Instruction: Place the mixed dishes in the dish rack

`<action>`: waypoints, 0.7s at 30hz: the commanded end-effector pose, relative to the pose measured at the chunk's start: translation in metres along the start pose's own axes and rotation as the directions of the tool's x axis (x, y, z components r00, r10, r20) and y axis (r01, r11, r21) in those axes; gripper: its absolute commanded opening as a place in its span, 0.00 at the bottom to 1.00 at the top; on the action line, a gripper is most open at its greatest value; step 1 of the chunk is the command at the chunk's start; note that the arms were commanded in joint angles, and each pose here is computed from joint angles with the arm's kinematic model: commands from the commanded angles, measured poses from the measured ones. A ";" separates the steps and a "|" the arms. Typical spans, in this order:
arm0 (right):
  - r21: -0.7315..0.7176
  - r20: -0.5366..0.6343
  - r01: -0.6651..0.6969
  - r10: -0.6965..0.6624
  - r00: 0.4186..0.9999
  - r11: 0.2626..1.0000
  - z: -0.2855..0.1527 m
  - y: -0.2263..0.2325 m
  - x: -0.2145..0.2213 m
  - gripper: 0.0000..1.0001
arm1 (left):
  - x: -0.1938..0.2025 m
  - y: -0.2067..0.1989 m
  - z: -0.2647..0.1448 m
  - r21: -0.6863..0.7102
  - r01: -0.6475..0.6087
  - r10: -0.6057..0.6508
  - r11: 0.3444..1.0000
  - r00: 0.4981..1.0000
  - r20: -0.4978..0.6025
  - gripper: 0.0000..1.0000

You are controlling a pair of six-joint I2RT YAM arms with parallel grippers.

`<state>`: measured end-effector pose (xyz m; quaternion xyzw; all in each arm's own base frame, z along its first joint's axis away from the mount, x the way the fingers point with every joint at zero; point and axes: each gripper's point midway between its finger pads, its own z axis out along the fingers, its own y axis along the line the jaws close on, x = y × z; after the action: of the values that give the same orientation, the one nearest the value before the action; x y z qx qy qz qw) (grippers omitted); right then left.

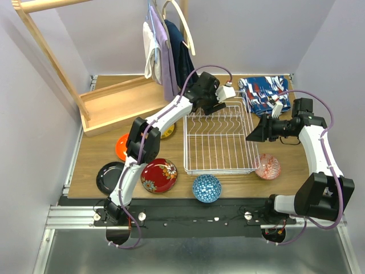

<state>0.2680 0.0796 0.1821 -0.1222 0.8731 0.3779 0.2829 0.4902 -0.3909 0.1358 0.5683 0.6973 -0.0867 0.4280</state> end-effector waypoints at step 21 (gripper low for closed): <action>0.044 0.002 -0.017 0.017 1.000 0.999 -0.002 -0.011 0.001 0.66 | -0.038 -0.007 0.005 0.159 0.164 -0.183 0.974 0.976 0.116 0.47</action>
<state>0.2688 0.0771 0.1807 -0.1189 0.8753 0.3737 0.2829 0.4925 -0.4135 0.1746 0.5271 0.7034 -0.1826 0.4406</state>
